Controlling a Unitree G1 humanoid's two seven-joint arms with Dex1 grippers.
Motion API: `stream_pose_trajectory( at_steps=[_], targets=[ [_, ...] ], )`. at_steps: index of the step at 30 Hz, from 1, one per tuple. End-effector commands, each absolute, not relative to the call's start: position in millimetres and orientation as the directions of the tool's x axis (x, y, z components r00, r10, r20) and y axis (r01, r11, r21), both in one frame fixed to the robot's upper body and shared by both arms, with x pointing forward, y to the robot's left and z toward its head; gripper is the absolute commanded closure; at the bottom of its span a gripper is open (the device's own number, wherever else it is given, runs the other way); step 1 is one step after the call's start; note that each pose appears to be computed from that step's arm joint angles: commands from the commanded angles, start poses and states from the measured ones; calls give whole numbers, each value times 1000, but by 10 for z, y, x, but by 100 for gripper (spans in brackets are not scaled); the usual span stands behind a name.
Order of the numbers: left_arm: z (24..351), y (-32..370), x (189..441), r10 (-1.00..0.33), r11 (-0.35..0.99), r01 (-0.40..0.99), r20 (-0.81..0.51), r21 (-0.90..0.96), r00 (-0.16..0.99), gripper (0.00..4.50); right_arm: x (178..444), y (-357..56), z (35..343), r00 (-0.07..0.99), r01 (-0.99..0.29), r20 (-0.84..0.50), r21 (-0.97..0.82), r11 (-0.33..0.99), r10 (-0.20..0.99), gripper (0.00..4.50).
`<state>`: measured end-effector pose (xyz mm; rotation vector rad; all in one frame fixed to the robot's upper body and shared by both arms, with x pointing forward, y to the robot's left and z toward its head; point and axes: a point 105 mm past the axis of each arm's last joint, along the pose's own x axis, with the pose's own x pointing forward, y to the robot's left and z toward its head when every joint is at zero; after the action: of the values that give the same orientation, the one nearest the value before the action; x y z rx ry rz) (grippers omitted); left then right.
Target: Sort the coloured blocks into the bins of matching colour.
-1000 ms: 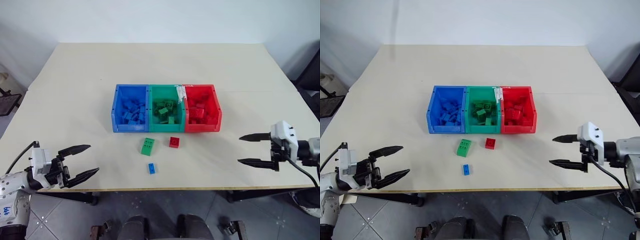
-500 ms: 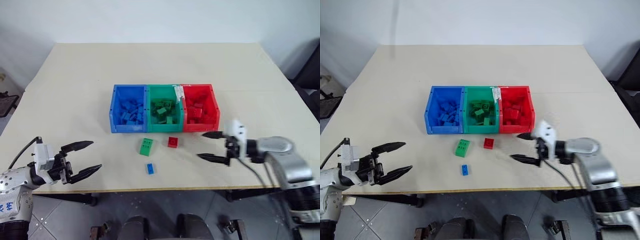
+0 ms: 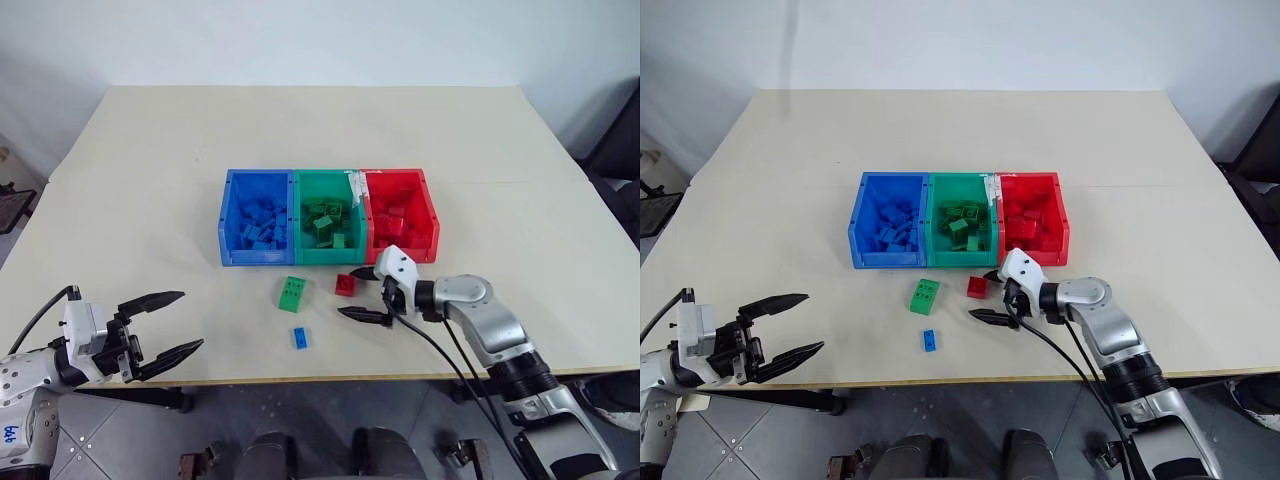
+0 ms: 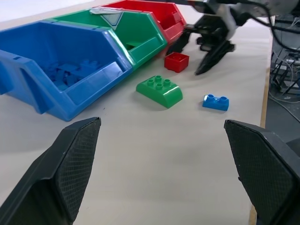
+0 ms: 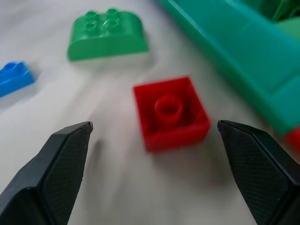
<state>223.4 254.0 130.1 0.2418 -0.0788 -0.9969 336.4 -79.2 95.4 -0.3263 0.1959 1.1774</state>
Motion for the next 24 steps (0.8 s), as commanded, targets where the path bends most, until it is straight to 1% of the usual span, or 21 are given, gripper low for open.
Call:
stream_pose_trajectory(
  at_steps=[1,3,5,8,9,11,13,15,17,20,24],
  targets=[
    [1389,2572,2191,-830,534,804,-19,263,557,0,3425,-775,990,395,-918,-302,-169,359,867,40],
    [1389,2570,2186,-829,536,802,-18,264,560,0,3404,-786,1028,392,-919,-289,-163,359,873,94],
    [1386,2567,2180,-828,537,801,-18,263,561,0,3371,-807,1082,388,-920,-269,-164,355,881,165],
    [1379,2559,2174,-829,537,803,-17,259,559,0,3297,-847,1248,386,-920,-226,-170,354,895,274],
    [1378,2556,2176,-829,536,804,-17,258,559,0,3250,-862,1324,378,-922,-212,-175,346,901,301],
    [1375,2551,2182,-830,535,804,-15,258,557,0,3179,-893,1459,371,-923,-193,-188,337,908,302],
    [1371,2542,2191,-833,531,808,-14,255,552,0,3170,-975,1694,397,-908,-152,-209,363,905,302],
    [1367,2536,2204,-836,528,811,-14,254,549,0,3197,-1052,1850,427,-891,-128,-228,393,895,302],
    [1363,2531,2225,-838,525,812,-13,253,546,0,3319,-1177,2001,485,-856,-110,-264,445,868,302],
    [1358,2500,2290,-846,515,819,-6,253,533,0,3679,-1398,2203,595,-780,-82,-302,548,800,302],
    [1361,2487,2342,-850,509,822,-1,255,526,0,3957,-1476,2206,642,-740,-98,-336,582,760,302]
  ],
)
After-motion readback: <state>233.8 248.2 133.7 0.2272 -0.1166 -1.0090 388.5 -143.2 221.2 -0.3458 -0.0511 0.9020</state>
